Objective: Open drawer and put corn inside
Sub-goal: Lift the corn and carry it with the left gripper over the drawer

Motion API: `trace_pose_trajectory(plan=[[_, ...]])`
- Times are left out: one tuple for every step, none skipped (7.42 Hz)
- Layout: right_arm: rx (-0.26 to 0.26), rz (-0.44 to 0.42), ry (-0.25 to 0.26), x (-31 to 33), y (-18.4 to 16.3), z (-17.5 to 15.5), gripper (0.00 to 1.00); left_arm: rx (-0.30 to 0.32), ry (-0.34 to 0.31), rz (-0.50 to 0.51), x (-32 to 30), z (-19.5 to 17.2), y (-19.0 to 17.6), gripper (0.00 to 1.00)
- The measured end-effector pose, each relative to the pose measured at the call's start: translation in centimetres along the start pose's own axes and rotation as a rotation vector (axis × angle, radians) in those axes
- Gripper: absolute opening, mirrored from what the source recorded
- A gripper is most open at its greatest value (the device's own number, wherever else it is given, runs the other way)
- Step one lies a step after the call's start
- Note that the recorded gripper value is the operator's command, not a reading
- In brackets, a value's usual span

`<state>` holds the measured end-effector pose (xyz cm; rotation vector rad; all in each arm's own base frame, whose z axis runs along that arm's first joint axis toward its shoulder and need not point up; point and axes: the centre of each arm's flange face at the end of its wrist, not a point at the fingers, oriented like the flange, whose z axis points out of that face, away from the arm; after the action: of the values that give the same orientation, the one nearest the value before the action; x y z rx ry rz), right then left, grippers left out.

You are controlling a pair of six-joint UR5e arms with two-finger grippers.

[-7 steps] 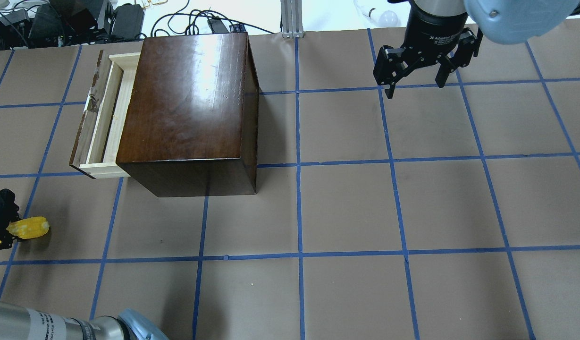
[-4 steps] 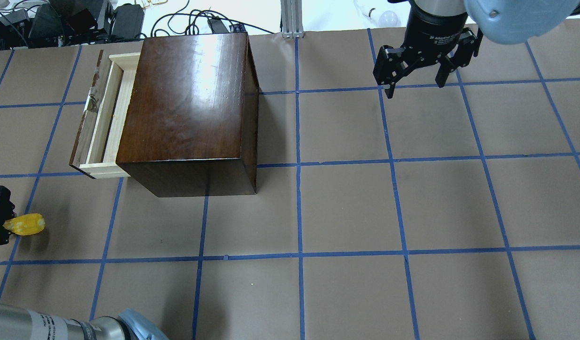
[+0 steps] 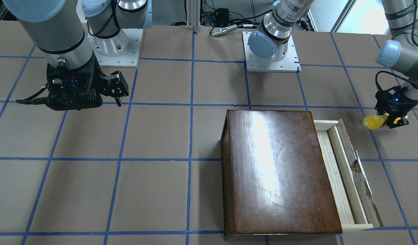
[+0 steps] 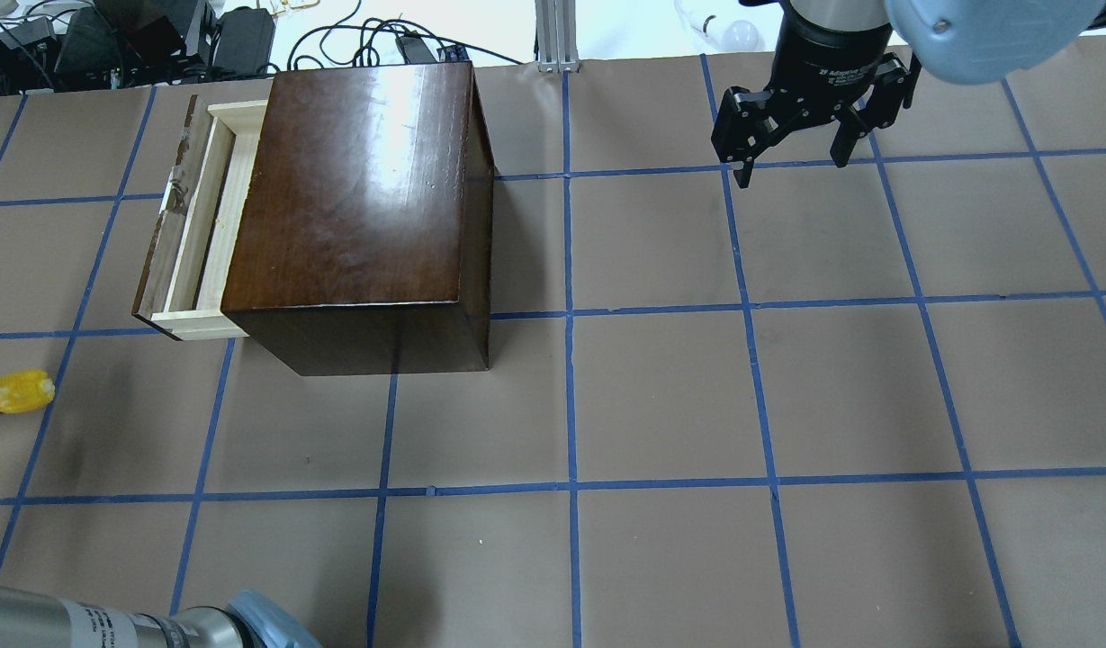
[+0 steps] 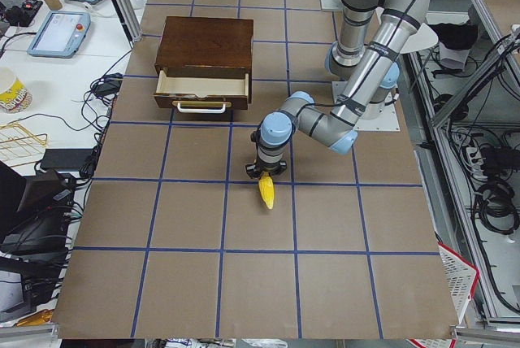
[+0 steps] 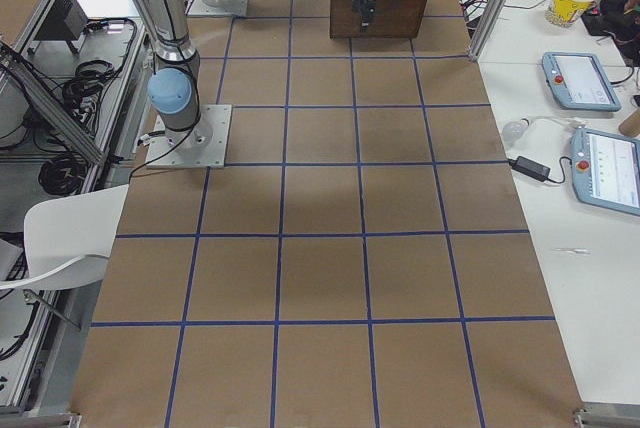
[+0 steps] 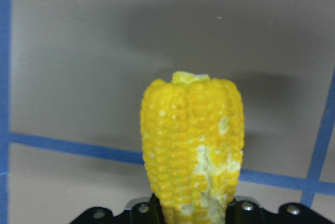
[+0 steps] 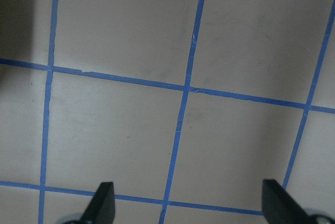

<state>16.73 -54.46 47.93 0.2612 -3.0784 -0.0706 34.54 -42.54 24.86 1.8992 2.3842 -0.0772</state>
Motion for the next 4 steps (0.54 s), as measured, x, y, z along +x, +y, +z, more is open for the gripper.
trace_pose_trajectory(plan=[[0.001, 0.000, 0.000, 0.0, 0.0, 0.0, 1.00, 0.020, 0.005, -0.026, -1.9, -2.9, -0.9, 0.00], [0.001, 0.000, 0.000, 0.0, 0.0, 0.0, 1.00, 0.041, 0.021, -0.074, -4.3, -6.4, -2.3, 0.00], [0.001, 0.001, 0.000, 0.0, 0.0, 0.0, 1.00, 0.058, 0.040, -0.137, -6.6, -9.9, -4.5, 0.00], [0.000, 0.000, 0.000, 0.0, 0.0, 0.0, 1.00, 0.070, 0.062, -0.227, -8.6, -12.7, -7.6, 0.00]])
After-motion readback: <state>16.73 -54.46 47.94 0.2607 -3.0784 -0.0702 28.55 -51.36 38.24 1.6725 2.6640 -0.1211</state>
